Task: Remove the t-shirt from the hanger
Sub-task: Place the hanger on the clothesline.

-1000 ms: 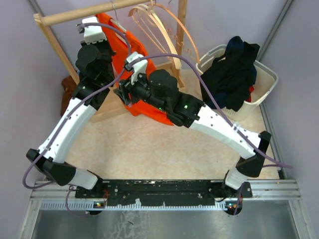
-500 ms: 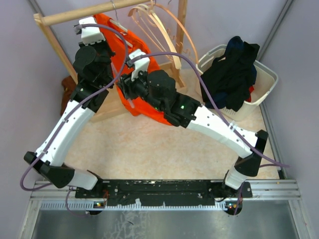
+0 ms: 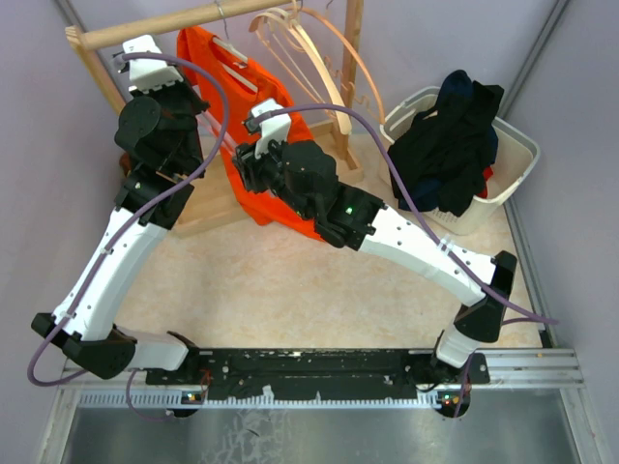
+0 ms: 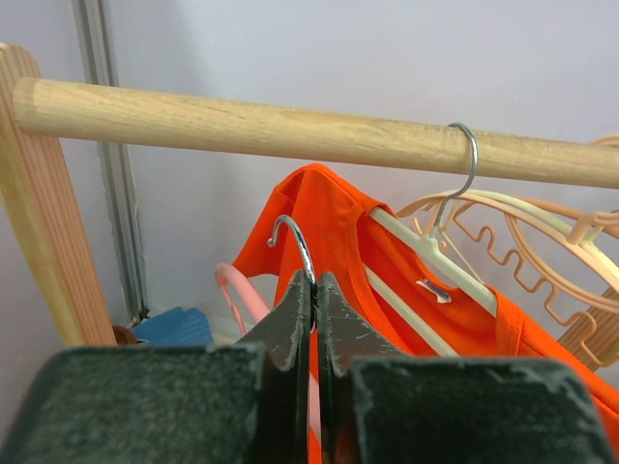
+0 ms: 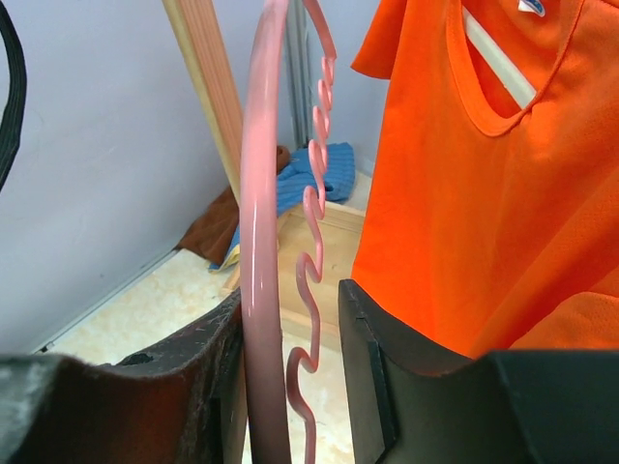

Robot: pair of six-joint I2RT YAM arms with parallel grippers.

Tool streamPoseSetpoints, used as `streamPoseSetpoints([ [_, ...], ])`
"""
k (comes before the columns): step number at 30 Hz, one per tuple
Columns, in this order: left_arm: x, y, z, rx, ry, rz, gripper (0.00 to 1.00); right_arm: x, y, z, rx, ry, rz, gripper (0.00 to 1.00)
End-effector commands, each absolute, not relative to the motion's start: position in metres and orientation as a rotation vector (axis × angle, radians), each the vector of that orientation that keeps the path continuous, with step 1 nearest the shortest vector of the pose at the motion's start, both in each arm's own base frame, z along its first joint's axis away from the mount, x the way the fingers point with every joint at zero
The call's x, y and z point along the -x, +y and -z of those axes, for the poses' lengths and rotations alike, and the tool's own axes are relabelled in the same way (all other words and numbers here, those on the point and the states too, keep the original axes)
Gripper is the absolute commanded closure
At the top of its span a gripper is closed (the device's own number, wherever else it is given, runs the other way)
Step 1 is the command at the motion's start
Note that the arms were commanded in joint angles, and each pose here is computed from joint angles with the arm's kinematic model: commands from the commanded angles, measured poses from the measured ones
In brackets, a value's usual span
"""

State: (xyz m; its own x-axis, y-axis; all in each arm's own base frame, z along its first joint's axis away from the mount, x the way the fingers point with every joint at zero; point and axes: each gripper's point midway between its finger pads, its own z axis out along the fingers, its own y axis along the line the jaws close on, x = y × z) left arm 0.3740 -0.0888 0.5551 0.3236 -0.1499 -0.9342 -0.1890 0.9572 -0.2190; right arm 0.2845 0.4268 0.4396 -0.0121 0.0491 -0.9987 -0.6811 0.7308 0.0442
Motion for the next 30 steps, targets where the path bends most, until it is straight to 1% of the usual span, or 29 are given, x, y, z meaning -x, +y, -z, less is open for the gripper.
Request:
streamPoseSetpoints([
  [1, -0.366, -0.094, -0.563, 0.296, 1.24, 0.033, 1.0, -0.287, 0.425, -0.464, 0.497, 1.409, -0.626, 0.63],
  [4, -0.367, -0.098, -0.558, 0.276, 1.26, 0.04, 1.0, -0.284, 0.428, -0.469, 0.518, 1.389, -0.634, 0.65],
  [6, -0.369, -0.101, -0.555, 0.264, 1.275, 0.046, 1.0, -0.283, 0.431, -0.469, 0.539, 1.377, -0.639, 0.69],
  [13, -0.372, -0.109, -0.555, 0.224, 1.299, 0.054, 1.0, -0.275, 0.435, -0.47, 0.587, 1.327, -0.673, 0.98],
  [14, -0.374, -0.11, -0.555, 0.214, 1.304, 0.052, 1.0, -0.273, 0.435, -0.471, 0.59, 1.316, -0.683, 1.0],
  [17, -0.376, -0.116, -0.557, 0.181, 1.313, 0.052, 1.0, -0.27, 0.431, -0.474, 0.573, 1.296, -0.701, 1.0],
  [18, -0.377, -0.117, -0.559, 0.172, 1.314, 0.053, 0.97, -0.269, 0.429, -0.476, 0.564, 1.287, -0.708, 1.0],
  [19, -0.377, -0.118, -0.56, 0.165, 1.314, 0.053, 0.92, -0.269, 0.427, -0.479, 0.55, 1.275, -0.712, 1.0],
  [21, -0.377, -0.121, -0.562, 0.147, 1.317, 0.058, 0.77, -0.268, 0.42, -0.486, 0.515, 1.248, -0.718, 1.0],
  [25, -0.371, -0.118, -0.567, 0.137, 1.31, 0.063, 0.55, -0.274, 0.411, -0.5, 0.455, 1.199, -0.713, 1.0],
  [28, -0.362, -0.111, -0.57, 0.138, 1.308, 0.053, 0.45, -0.283, 0.409, -0.509, 0.433, 1.182, -0.723, 1.0],
  [30, -0.354, -0.103, -0.573, 0.148, 1.303, 0.044, 0.4, -0.289, 0.409, -0.517, 0.418, 1.165, -0.744, 1.0],
])
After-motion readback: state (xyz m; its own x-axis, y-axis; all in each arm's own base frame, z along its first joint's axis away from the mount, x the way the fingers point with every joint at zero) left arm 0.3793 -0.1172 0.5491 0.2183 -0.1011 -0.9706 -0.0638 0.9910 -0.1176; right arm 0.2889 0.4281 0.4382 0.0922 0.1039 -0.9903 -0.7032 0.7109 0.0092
